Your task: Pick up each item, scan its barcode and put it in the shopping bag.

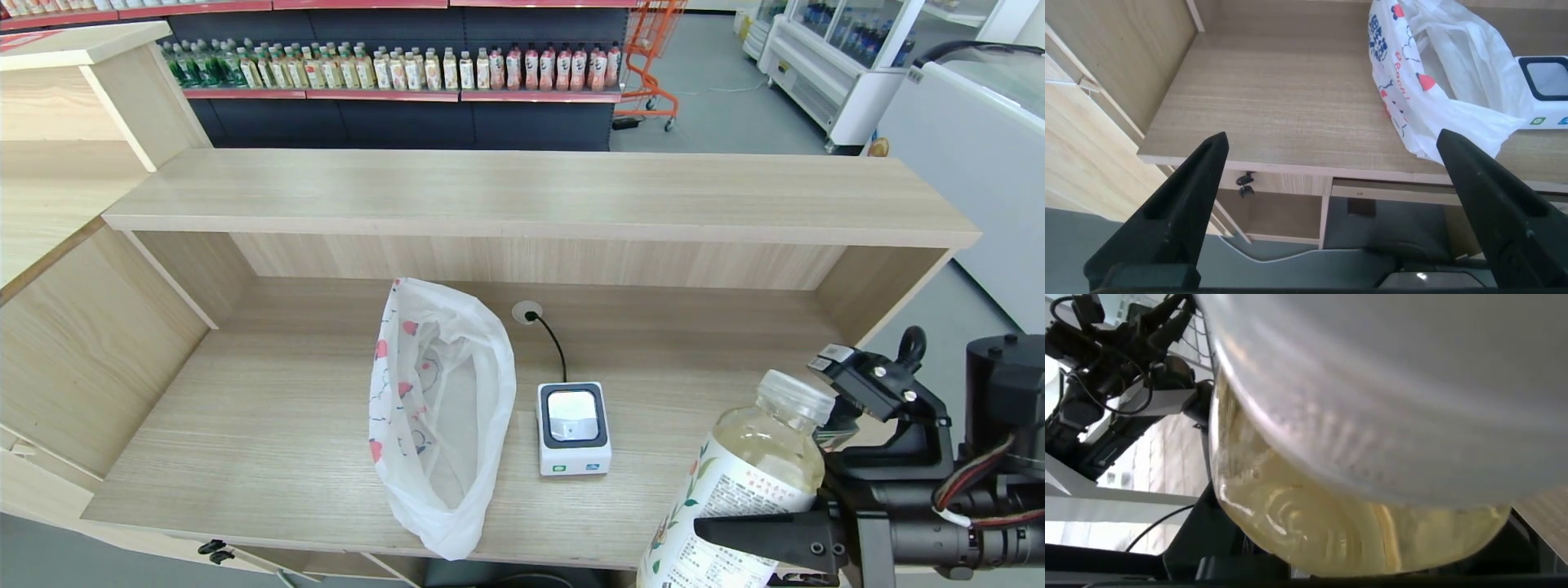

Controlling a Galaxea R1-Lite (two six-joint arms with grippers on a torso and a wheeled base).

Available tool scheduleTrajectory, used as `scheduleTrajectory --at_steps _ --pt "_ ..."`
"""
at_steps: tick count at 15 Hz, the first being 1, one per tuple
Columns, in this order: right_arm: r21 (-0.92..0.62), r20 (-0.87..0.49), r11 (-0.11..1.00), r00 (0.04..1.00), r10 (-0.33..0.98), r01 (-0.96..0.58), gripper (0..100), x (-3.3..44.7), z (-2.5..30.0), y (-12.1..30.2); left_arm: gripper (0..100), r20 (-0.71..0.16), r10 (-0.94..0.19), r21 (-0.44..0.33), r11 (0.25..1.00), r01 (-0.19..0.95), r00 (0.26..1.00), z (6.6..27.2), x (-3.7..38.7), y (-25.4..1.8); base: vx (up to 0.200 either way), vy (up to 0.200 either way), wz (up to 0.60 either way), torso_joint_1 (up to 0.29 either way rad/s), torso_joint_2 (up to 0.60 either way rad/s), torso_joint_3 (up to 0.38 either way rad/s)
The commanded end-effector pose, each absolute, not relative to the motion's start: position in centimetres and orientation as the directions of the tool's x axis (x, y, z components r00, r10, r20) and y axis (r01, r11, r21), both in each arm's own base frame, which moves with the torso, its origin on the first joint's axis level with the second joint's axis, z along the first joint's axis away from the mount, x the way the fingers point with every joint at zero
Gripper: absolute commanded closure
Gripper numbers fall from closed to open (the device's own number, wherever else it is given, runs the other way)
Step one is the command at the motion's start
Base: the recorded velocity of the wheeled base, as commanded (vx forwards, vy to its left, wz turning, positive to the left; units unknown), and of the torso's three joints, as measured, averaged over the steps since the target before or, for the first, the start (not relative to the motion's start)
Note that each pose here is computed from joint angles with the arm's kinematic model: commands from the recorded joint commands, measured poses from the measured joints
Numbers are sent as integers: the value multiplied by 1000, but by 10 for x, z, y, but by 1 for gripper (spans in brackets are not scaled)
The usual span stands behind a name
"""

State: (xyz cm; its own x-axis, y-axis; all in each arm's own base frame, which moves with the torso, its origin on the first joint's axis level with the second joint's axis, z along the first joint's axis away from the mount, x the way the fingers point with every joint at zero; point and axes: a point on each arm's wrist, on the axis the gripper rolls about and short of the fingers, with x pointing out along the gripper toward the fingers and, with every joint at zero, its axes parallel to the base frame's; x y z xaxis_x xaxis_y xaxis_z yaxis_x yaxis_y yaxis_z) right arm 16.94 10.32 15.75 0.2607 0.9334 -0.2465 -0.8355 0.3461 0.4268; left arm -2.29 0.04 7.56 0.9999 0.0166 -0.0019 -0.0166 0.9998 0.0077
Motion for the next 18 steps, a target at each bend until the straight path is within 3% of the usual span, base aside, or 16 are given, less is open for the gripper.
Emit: scheduleTrajectory --at_steps 1,2,4,5,8,15,18 --pt "405 -248 364 283 927 -839 100 170 158 103 0 -2 17 8 1000 -17 1000 76 -23 0 0 0 0 0 0 0" --pt "380 -244 379 304 921 -844 100 171 160 103 0 -2 17 8 1000 -17 1000 76 -23 0 0 0 0 0 0 0" --pt "70 -260 528 495 829 -847 100 177 166 98 0 -2 17 8 1000 -17 1000 76 -23 0 0 0 0 0 0 0" --pt "-240 -276 643 687 672 -727 100 183 167 84 0 -3 17 8 1000 -17 1000 75 -23 0 0 0 0 0 0 0" --pt "-536 -207 640 820 533 -551 100 176 173 73 0 -2 17 8 1000 -17 1000 76 -23 0 0 0 0 0 0 0" --pt "-874 -95 360 843 529 -325 100 171 159 71 0 -2 17 8 1000 -17 1000 76 -23 0 0 0 0 0 0 0" --pt "-898 -63 341 848 526 -279 100 167 164 70 0 -2 17 8 1000 -17 1000 76 -23 0 0 0 0 0 0 0"
